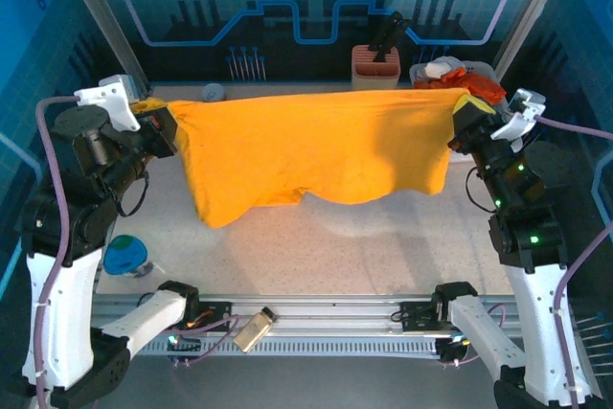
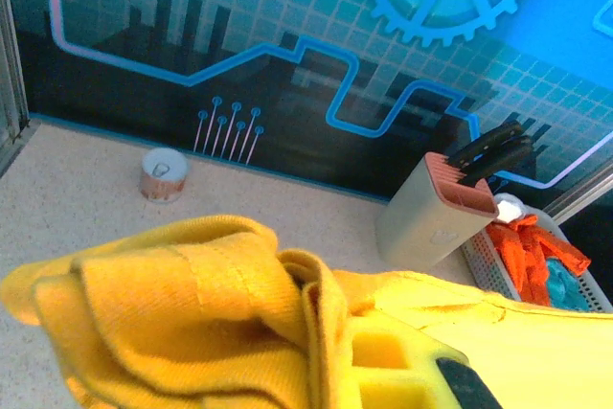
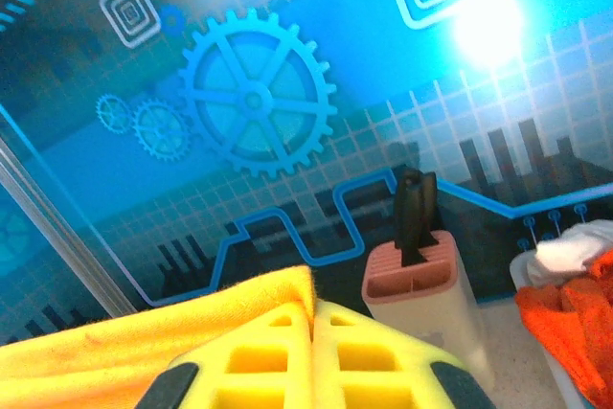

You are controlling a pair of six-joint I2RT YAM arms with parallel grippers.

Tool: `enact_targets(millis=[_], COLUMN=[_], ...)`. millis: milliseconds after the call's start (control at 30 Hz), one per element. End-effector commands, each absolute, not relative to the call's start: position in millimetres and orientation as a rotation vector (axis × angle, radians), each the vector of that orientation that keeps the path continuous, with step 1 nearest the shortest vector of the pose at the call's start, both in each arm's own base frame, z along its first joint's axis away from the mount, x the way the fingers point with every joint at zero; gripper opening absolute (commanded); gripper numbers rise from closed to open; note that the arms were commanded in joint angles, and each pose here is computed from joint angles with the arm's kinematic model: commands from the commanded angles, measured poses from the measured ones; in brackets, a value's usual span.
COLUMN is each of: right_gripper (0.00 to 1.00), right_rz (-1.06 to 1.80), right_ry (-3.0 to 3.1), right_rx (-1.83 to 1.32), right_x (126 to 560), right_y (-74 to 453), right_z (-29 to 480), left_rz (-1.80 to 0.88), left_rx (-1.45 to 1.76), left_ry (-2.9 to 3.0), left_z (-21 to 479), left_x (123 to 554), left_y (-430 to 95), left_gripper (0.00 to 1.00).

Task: Fold and stack the t-shirts

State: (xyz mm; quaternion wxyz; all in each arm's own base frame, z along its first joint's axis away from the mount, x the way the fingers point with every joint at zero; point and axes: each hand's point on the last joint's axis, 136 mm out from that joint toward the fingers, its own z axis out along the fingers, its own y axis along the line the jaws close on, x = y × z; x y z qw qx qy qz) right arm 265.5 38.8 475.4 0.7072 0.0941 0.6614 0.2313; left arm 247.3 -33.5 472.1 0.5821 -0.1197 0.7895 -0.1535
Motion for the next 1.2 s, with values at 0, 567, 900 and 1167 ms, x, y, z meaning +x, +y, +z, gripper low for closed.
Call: enact_targets(millis=[0,567,900,1167], right_gripper=[0.0,0.0,0.0,0.0], right_rz=[0.458,0.464,0.361,0.304], right_ry=[1.457,1.729,1.683,1.919], right_rx=[0.306,0.404,0.386,0.362], right_x=[274.5,399.0,380.7,351.1], right_y=[20.7,32.2,17.6,18.9], right_z=[480.9,413.6,420.3,298.9], left_rz=[-0.296,-0.242,-0.183,-0.09], left_rx=[-0.284,-0.18,-0.039,0.023], left_ry=[1.783,1.899,1.758,1.919], left_z=[487.0,448.8,510.1,382.6], left_x=[262.3,452.6,433.9,365.0], left_y=[-25.8,-45.8,-65.2,-86.6], left_gripper=[0.02,0.0,0.0,0.01])
